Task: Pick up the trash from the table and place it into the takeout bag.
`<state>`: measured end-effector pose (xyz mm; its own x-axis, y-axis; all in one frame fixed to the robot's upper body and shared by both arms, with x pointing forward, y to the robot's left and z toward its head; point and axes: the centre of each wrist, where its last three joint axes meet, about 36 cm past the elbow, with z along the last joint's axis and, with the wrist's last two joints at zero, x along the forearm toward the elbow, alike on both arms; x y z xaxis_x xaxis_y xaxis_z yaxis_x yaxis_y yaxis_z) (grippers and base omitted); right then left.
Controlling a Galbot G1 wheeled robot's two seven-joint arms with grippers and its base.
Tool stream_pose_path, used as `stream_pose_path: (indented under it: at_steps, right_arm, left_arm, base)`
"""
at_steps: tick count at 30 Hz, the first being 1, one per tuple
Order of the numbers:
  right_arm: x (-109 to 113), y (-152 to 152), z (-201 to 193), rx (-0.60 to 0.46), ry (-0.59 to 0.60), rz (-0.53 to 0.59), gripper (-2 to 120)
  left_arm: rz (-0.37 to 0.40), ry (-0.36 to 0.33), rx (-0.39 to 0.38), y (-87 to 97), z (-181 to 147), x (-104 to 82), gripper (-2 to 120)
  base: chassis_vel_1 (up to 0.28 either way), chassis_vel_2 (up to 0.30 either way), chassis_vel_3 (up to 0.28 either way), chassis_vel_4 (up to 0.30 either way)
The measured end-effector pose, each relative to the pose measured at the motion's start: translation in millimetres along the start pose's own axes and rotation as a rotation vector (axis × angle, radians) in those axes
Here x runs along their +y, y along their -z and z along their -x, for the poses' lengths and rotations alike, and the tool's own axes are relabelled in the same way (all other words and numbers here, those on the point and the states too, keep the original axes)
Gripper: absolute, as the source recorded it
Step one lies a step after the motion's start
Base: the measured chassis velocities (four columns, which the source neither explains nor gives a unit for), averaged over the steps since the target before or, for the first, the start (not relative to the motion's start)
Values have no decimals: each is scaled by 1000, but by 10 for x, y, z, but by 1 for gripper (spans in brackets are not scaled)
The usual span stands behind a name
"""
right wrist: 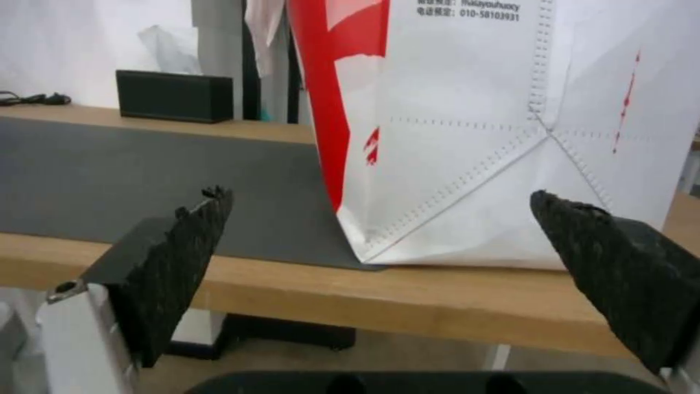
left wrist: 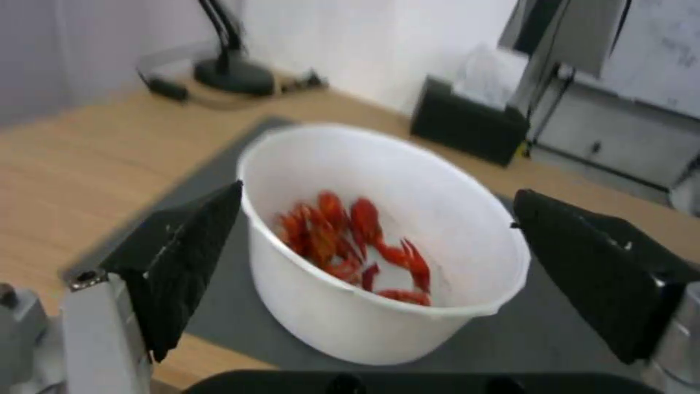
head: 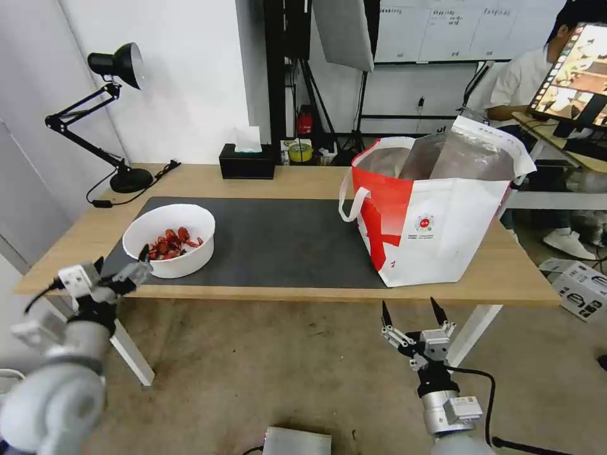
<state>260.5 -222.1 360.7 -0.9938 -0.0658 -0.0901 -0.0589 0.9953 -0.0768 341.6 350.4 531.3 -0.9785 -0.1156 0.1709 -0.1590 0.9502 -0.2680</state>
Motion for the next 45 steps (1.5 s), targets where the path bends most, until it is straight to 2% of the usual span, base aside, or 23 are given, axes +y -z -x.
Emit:
stream_pose_path:
  at_steps: [5,10,12,16,18,25,33,43,45]
  right_arm:
    - [8,42,32,-8,1,1,100]
    - [19,65,92,-14,8,5,100]
    - [25,63,93,-10,10,6,100]
    - [27,51,98,-8,8,7,100]
    - [28,49,106,-9,8,7,100]
    - [21,39,144,-11,7,3,100]
    - [28,29,138,-8,5,6,100]
    - [16,24,149,-8,0,5,100]
    - [16,19,158,-8,-2,5,100]
  left_arm:
    - [-11,-13,125,195,390,135,100]
    - [27,26,158,341,597,300,100]
    - [72,59,160,446,732,427,100]
    - [98,78,187,519,863,526,100]
    - [96,77,199,531,892,536,100]
    - [119,87,323,594,1029,612,100]
    - [104,94,363,604,1180,606,100]
    - [88,116,427,717,1358,537,100]
    - [92,122,444,722,1396,520,95]
  base:
    - [0,0,0,0]
    - [0,0,0,0]
    - [0,0,0,0]
    - [0,0,0,0]
    - [0,0,0,0]
    - [0,0,0,0]
    - [0,0,0,0]
    - [0,0,0,0]
    - [0,0,0,0]
